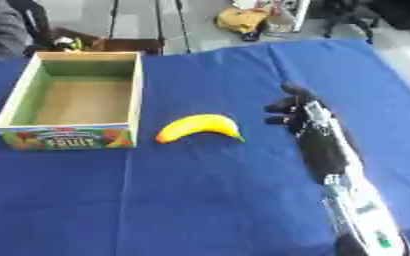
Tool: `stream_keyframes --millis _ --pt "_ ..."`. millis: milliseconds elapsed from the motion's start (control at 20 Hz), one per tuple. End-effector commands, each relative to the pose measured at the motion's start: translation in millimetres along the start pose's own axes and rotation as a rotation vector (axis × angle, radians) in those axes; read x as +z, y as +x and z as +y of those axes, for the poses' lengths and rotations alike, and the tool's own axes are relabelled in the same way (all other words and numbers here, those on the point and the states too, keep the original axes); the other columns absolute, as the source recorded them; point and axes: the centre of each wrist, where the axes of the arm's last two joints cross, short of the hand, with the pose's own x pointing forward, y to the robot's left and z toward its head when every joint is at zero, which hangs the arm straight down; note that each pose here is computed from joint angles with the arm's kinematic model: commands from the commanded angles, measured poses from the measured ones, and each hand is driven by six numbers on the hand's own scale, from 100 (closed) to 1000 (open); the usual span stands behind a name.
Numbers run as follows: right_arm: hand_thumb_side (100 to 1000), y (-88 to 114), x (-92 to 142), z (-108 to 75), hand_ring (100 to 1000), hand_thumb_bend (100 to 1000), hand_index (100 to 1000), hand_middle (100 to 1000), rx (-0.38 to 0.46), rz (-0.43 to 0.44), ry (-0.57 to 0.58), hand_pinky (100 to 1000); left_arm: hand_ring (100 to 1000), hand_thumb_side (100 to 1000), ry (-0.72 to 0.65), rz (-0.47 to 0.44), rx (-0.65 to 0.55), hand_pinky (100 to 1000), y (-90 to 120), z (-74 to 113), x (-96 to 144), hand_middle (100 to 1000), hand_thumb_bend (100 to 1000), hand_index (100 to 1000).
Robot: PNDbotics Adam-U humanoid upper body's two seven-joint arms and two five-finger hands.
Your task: Pick up objects on the table and place them in the box.
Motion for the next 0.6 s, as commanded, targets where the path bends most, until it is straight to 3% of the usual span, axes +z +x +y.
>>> stream_keyframes --millis 50,600 --pt "699 18 -8 -5.9 713 100 829 569 0.071 -0.039 0.064 679 659 1000 -0.007 -0.028 -0.011 627 8 1.8 -3 601 169 656" --pt "653 53 -34 -33.6 708 100 809 548 0.309 -0.067 0.230 679 660 1000 -0.014 -0.023 -0.013 626 7 1.9 -2 601 169 657"
